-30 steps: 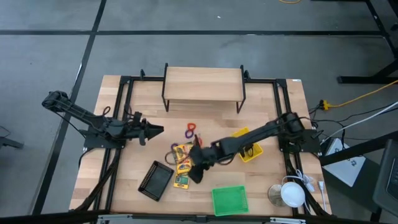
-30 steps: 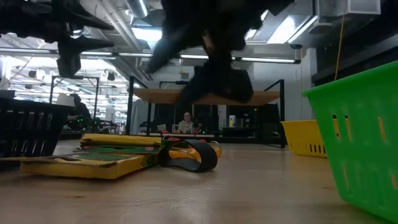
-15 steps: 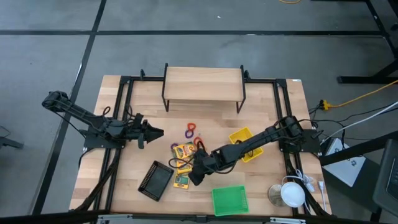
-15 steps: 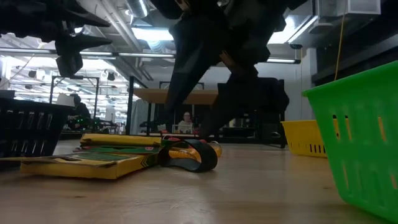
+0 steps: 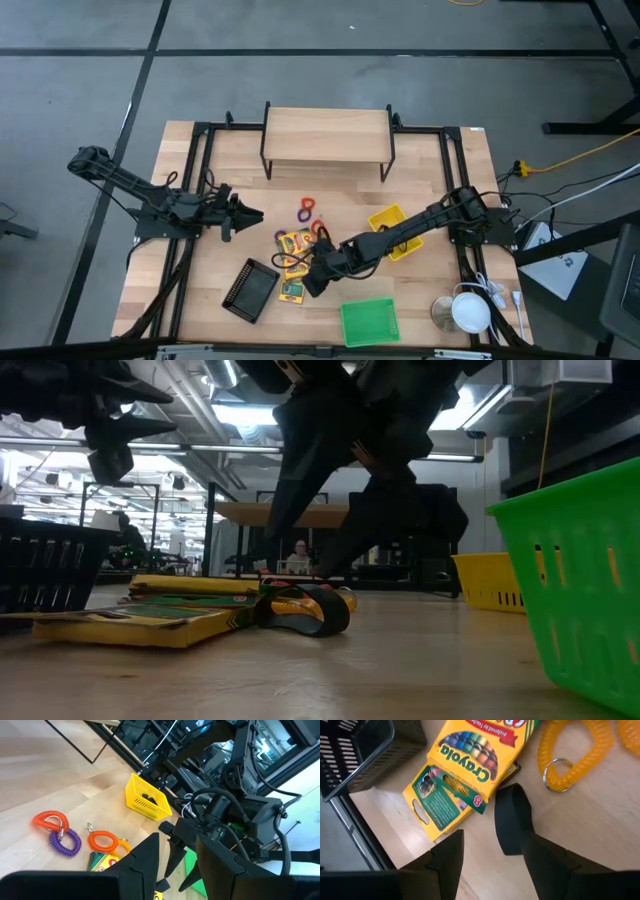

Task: Pick & Place Office Desk Supplies
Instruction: Put the black rubber band into the yellow basket

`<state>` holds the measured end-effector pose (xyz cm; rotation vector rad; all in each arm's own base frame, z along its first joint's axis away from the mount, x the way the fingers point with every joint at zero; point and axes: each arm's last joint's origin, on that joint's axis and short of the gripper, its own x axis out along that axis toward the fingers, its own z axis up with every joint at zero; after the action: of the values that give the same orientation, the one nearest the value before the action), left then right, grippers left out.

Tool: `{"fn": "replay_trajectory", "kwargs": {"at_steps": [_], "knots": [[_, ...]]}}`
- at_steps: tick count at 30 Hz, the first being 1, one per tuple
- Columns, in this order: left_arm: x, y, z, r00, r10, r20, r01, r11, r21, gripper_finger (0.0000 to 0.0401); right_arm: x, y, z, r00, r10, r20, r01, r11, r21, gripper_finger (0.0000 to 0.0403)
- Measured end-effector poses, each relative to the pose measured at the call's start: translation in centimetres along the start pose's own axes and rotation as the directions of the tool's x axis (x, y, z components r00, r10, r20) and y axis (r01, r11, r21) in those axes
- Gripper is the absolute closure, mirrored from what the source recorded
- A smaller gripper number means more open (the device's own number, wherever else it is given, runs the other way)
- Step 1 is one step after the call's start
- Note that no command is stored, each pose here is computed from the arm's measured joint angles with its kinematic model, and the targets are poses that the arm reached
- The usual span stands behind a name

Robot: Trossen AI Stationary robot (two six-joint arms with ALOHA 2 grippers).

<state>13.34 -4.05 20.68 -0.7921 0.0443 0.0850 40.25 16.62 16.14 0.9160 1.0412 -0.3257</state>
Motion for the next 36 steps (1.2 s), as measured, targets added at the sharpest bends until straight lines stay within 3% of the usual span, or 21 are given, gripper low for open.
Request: {"fn": "replay_trajectory", "kwargs": {"at_steps": [21, 26, 32, 36], "knots": [[0.0, 0.2, -0.2, 1.0, 0.023, -0.02, -0.022, 1.0, 0.013, 0.0276, 2.0, -0.6, -0.5, 0.999, -0.011, -0.048, 0.012, 1.0, 0.022, 0.0211], [0.0, 0.2, -0.2, 1.0, 0.023, -0.02, -0.023, 1.0, 0.014, 0.0276, 2.0, -0.8, -0.2, 0.999, -0.017, -0.042, 0.019, 0.999, 0.033, 0.0267], [0.0, 0.2, -0.2, 1.0, 0.027, -0.015, -0.027, 1.0, 0.014, 0.0276, 2.0, -1.0, 0.2, 0.999, -0.034, -0.021, 0.036, 0.997, 0.064, 0.0386], [0.0, 0.2, -0.2, 1.0, 0.027, -0.015, -0.027, 1.0, 0.013, 0.0276, 2.0, -1.2, 0.7, 0.999, -0.038, -0.018, 0.039, 0.996, 0.075, 0.0394]]}}
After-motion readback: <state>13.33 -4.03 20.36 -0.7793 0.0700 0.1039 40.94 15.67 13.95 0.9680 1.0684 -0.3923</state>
